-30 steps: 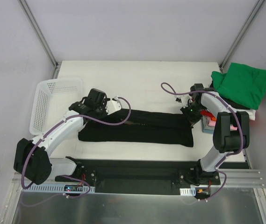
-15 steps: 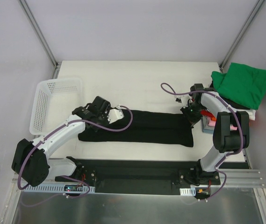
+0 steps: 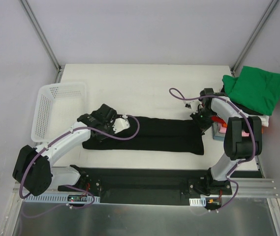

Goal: Fold and stack the t-shirts
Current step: Fold the tshirt

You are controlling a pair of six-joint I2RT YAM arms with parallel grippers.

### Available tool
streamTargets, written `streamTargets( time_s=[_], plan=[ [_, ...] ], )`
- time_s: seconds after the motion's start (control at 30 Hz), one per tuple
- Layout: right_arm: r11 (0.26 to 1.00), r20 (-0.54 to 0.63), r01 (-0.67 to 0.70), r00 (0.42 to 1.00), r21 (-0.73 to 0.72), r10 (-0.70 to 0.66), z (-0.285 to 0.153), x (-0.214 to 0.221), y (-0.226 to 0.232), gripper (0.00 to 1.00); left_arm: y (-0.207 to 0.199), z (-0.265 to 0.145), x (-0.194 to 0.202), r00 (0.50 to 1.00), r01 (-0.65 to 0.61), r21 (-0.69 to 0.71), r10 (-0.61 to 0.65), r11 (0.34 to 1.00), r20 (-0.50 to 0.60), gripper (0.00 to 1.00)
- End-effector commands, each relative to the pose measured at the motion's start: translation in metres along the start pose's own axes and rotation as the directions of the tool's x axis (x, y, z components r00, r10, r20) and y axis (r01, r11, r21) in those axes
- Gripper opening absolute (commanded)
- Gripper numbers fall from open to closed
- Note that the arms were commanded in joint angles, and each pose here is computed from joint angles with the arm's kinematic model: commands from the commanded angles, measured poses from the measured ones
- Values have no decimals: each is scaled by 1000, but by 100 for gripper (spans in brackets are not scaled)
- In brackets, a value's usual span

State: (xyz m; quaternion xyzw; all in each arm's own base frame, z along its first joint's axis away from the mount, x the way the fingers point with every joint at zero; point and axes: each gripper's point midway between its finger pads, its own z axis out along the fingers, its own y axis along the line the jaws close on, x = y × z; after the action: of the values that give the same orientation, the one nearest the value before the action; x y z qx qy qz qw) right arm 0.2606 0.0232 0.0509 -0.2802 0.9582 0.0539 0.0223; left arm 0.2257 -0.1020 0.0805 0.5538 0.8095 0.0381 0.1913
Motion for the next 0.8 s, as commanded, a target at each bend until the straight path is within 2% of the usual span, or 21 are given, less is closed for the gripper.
streamTargets(
  time_s=[0.0, 0.07, 0.13, 0.17, 0.2, 0.27, 0.3, 0.33, 0.43, 0.5, 0.67, 0.7, 0.77],
  plan=[
    [999, -20, 17, 1000, 39, -16, -2, 0, -9, 3, -2, -1, 9, 998, -29, 9, 30, 1000, -55, 0],
    [999, -17, 19, 1000, 50, -18, -2, 0, -10, 11, -2, -1, 10, 998, -29, 7, 30, 1000, -57, 7],
    [998, -7, 18, 1000, 53, -18, -2, 0, -9, 24, -2, -2, 8, 998, -29, 8, 29, 1000, -46, 25],
    [998, -6, 17, 1000, 56, -16, -3, 1, -9, 29, -2, -3, 7, 999, -26, 8, 27, 1000, -37, 30],
    [998, -3, 20, 1000, 59, -20, -3, 1, -9, 38, -2, -5, 6, 999, -24, 7, 25, 1000, -30, 35],
    [997, 11, 16, 1000, 70, -17, -6, 0, -10, 45, 1, -11, -1, 1000, -20, -5, 20, 1000, 3, 41],
    [997, 14, 15, 1000, 71, -16, -8, 0, -10, 57, 2, -13, -3, 1000, -17, -12, 17, 1000, 14, 46],
    [997, 20, 15, 1000, 71, -17, -9, -1, -10, 59, 4, -16, -6, 1000, -17, -22, 17, 1000, 25, 53],
    [996, 53, 15, 998, 83, -20, -16, -7, -9, 67, 18, -30, -18, 997, -16, -73, 21, 997, 69, 56],
    [996, 76, 16, 997, 91, -23, -22, -13, -9, 70, 33, -37, -28, 995, -13, -118, 24, 993, 96, 62],
    [994, 105, 19, 994, 109, -30, -30, -26, -10, 73, 79, -42, -62, 976, 44, -162, -8, 986, 216, 66],
    [993, 102, 21, 994, 112, -33, -30, -28, -11, 85, 95, -43, -61, 974, 80, -182, -38, 980, 225, 70],
    [992, 105, 32, 993, 125, -46, -33, -34, -11, 90, 107, -33, -72, 969, 95, -143, -59, 985, 242, 73]
  ],
)
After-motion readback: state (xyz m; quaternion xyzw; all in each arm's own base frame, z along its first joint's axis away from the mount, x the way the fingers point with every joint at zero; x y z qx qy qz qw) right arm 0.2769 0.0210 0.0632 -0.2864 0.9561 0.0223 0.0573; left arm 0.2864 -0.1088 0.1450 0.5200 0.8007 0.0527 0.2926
